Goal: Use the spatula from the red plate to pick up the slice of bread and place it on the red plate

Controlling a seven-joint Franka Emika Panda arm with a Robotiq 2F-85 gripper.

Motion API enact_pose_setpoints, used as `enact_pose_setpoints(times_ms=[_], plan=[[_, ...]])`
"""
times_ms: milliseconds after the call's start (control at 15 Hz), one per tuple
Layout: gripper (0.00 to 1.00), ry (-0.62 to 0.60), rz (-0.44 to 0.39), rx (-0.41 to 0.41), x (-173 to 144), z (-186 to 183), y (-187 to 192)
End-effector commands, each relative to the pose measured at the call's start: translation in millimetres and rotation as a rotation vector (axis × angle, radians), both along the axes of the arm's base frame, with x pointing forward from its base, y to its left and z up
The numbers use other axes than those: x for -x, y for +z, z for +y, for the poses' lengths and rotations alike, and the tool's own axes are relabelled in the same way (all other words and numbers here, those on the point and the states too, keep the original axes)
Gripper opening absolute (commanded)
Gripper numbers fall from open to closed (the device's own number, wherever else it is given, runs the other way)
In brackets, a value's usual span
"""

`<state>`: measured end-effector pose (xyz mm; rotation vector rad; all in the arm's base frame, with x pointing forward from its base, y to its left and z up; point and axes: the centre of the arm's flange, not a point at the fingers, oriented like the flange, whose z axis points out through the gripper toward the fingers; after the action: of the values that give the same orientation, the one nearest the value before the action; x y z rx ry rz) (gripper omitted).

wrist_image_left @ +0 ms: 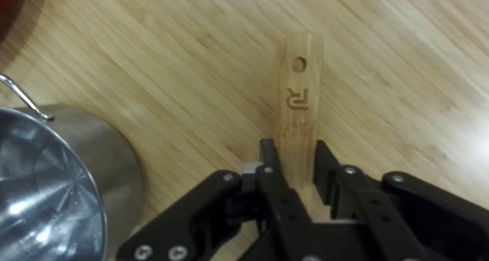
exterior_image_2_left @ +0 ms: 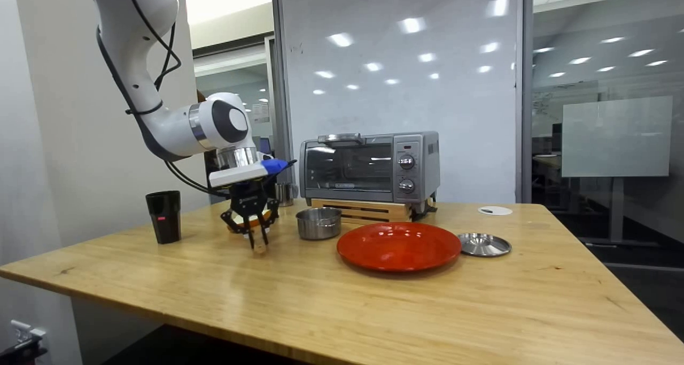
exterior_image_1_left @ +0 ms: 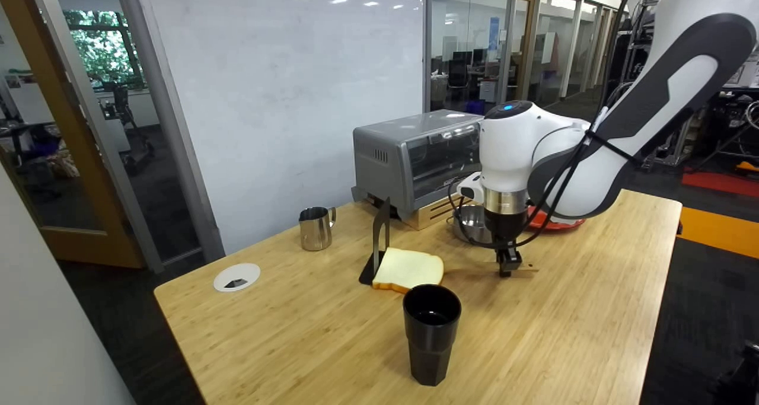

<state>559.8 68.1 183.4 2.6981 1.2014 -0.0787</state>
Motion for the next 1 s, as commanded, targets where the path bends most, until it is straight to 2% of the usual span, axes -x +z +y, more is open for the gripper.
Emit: enact_pose_setpoints(times_ms=[0,467,933], plan=[[0.07,0.047,0.032,-0.005,-2,7,-5],[0.07,0.121,0.111,-0.108,0,7,-6],[0.07,0.124,0.118,-0.123,1,-2,-6]])
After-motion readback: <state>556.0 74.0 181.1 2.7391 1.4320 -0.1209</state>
